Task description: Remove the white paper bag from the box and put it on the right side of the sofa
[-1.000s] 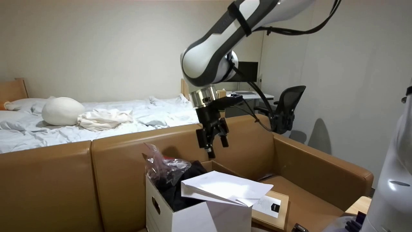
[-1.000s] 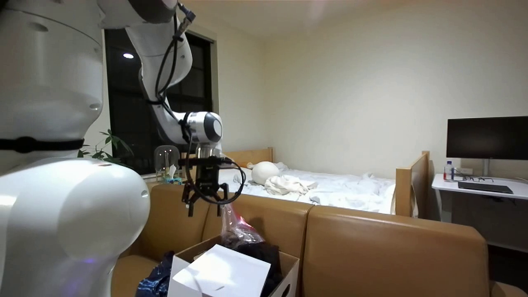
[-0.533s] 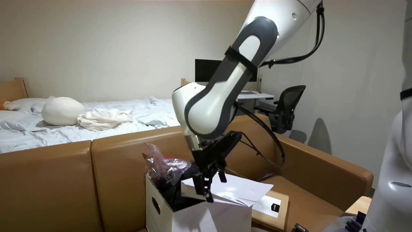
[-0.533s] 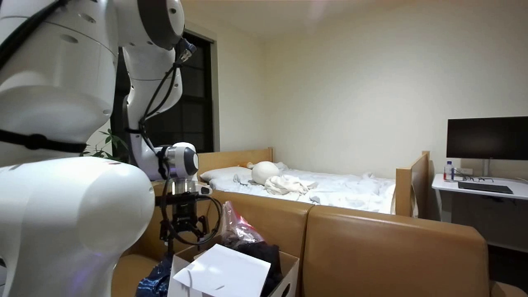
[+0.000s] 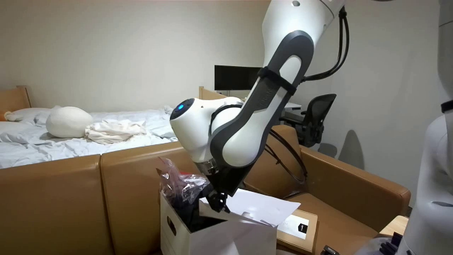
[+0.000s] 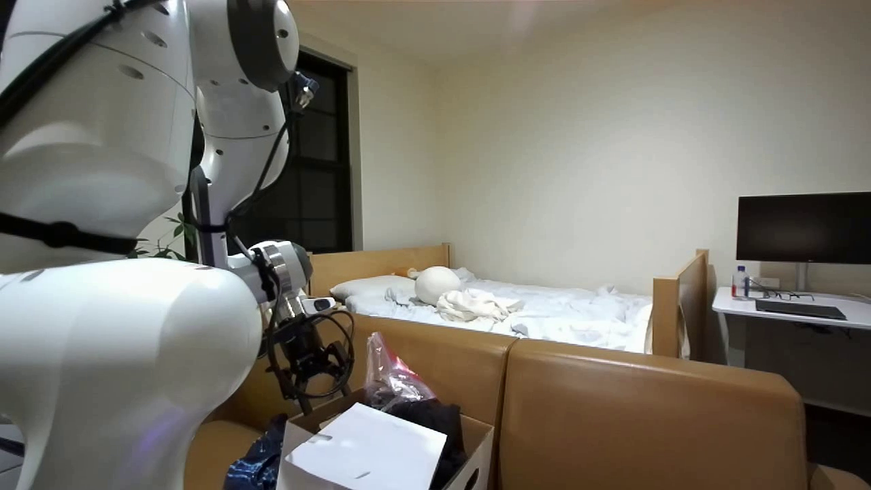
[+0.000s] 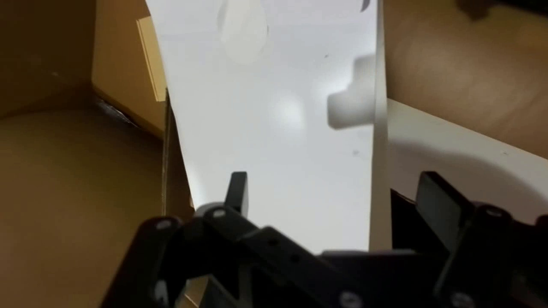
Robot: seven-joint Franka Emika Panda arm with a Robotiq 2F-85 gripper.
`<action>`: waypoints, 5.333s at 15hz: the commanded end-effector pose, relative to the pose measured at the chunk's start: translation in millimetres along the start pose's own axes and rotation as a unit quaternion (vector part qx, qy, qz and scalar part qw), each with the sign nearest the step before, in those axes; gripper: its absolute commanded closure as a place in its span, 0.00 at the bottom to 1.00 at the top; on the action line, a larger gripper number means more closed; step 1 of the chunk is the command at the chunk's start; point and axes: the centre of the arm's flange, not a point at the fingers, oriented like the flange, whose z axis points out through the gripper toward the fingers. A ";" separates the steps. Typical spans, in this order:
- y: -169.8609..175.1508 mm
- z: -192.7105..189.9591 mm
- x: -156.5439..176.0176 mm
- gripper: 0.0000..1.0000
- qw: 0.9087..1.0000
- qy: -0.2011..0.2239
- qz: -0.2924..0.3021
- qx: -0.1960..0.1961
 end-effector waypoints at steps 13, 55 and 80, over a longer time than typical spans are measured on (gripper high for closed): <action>-51.5 66.2 13.8 0.00 0.992 -0.086 0.065 -0.066; 266.6 -3.6 -27.8 0.94 0.962 -0.103 0.253 0.020; 581.3 89.7 -88.9 0.94 0.875 -0.378 0.264 0.149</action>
